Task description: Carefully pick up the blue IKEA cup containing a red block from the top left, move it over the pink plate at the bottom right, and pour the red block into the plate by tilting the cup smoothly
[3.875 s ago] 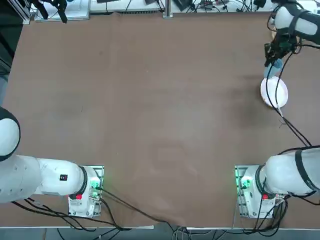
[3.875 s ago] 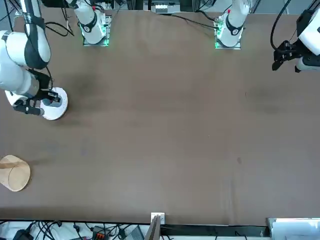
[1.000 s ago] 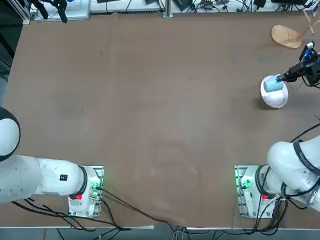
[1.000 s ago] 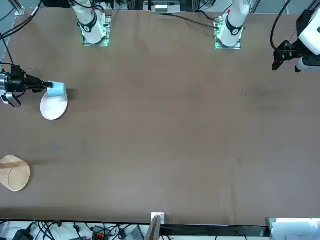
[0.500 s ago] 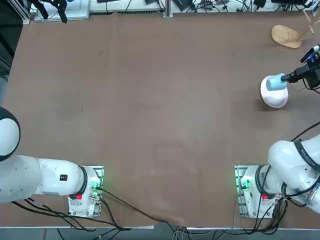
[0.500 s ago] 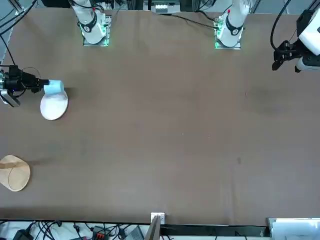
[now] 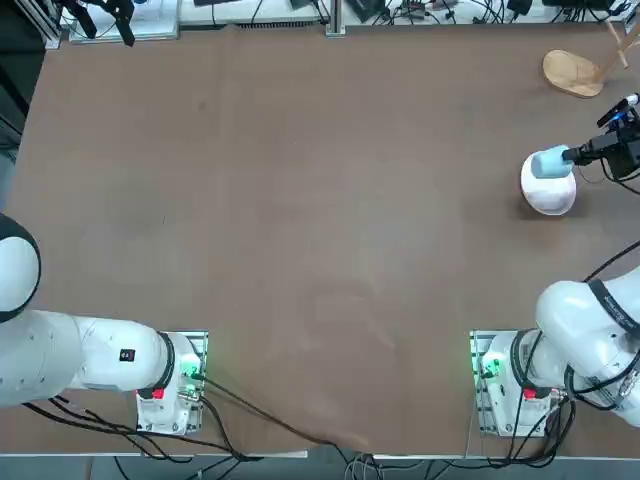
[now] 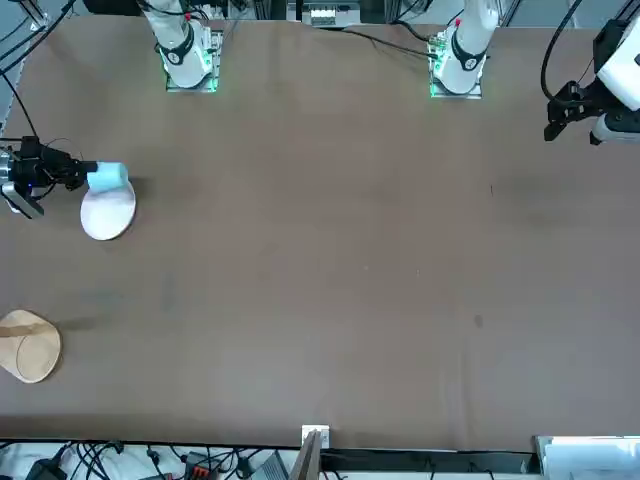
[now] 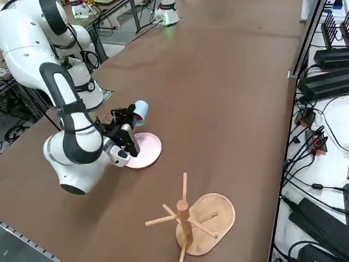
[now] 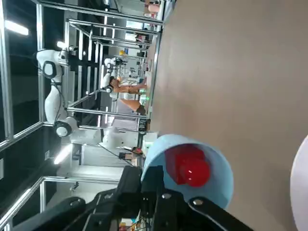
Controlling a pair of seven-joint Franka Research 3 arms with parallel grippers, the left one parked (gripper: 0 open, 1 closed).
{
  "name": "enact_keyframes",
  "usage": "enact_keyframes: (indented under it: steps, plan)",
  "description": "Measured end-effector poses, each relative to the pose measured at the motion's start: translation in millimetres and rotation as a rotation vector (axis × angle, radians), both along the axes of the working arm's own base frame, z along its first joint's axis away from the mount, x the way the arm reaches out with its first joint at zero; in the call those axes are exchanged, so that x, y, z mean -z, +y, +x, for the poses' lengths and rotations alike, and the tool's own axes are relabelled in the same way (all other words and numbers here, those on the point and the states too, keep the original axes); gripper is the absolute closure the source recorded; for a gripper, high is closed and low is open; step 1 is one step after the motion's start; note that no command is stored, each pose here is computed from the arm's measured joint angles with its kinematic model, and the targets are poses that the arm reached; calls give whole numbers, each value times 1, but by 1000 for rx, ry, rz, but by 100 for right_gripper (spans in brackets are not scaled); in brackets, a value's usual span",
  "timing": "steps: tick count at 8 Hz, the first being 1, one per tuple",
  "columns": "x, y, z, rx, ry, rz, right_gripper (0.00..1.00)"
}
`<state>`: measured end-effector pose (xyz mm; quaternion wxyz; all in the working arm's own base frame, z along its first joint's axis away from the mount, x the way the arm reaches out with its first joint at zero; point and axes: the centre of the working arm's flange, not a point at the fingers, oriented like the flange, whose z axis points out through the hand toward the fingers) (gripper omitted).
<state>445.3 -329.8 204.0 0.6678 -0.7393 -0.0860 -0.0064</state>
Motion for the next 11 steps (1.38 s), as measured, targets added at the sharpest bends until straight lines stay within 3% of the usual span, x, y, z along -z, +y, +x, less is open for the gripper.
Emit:
enact_keyframes:
  steps: [8,11]
  plan:
    - [31,-5,-22,-29,19,185,97]
    - [30,-15,-21,-29,7,192,97]
